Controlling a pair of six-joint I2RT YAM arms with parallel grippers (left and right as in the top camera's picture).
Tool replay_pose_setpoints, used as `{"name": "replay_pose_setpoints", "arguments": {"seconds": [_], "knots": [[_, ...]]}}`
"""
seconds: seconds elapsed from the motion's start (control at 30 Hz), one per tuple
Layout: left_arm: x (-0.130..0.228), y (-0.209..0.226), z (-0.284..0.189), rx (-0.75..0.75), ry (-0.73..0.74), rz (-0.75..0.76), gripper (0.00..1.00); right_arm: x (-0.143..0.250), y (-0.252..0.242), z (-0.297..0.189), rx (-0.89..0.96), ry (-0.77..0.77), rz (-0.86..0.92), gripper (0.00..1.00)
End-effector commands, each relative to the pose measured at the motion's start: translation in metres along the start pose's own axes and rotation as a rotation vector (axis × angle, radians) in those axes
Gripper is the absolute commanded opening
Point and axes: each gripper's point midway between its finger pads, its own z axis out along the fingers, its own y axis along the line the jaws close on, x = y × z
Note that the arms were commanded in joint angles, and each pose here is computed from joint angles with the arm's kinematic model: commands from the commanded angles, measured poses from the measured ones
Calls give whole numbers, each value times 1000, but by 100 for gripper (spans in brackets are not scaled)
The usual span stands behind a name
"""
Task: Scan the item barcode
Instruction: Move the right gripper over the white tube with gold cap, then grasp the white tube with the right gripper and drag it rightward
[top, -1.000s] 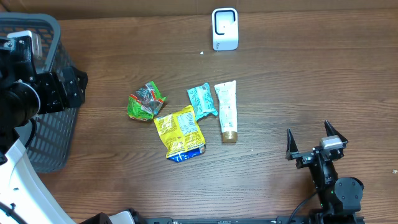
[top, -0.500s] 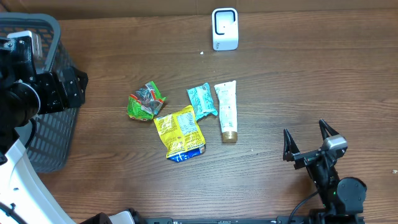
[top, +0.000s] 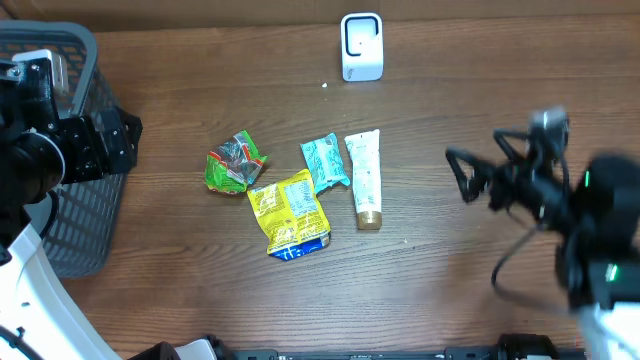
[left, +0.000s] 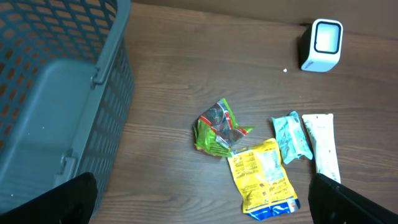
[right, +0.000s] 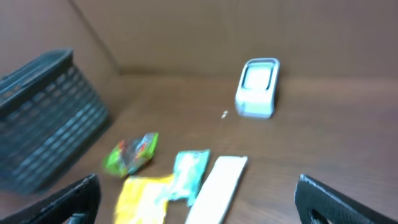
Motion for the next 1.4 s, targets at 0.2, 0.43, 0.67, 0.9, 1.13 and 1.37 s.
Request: {"name": "replay_pose_setpoints", "arguments": {"seconds": [0.2,0.43,0.67,0.9,1.13,1.37], "knots": [[0,0,-1,9,-5,12,100,-44,-17,51,-90,163,124,100],[0,0,-1,9,-5,13,100,-27,-3,105,-266,220,150,89],[0,0,-1,9,-5,13,100,7,17,168,-255,424,177,86],[0,0,-1,9,-5,13,100,62,24,214,-85,614,127,70],[0,0,-1,9,-5,12,100,107,38,242,-75,697,85,32],[0,0,-1,9,-5,12,100,147,12,267,74,749,175,18]]}}
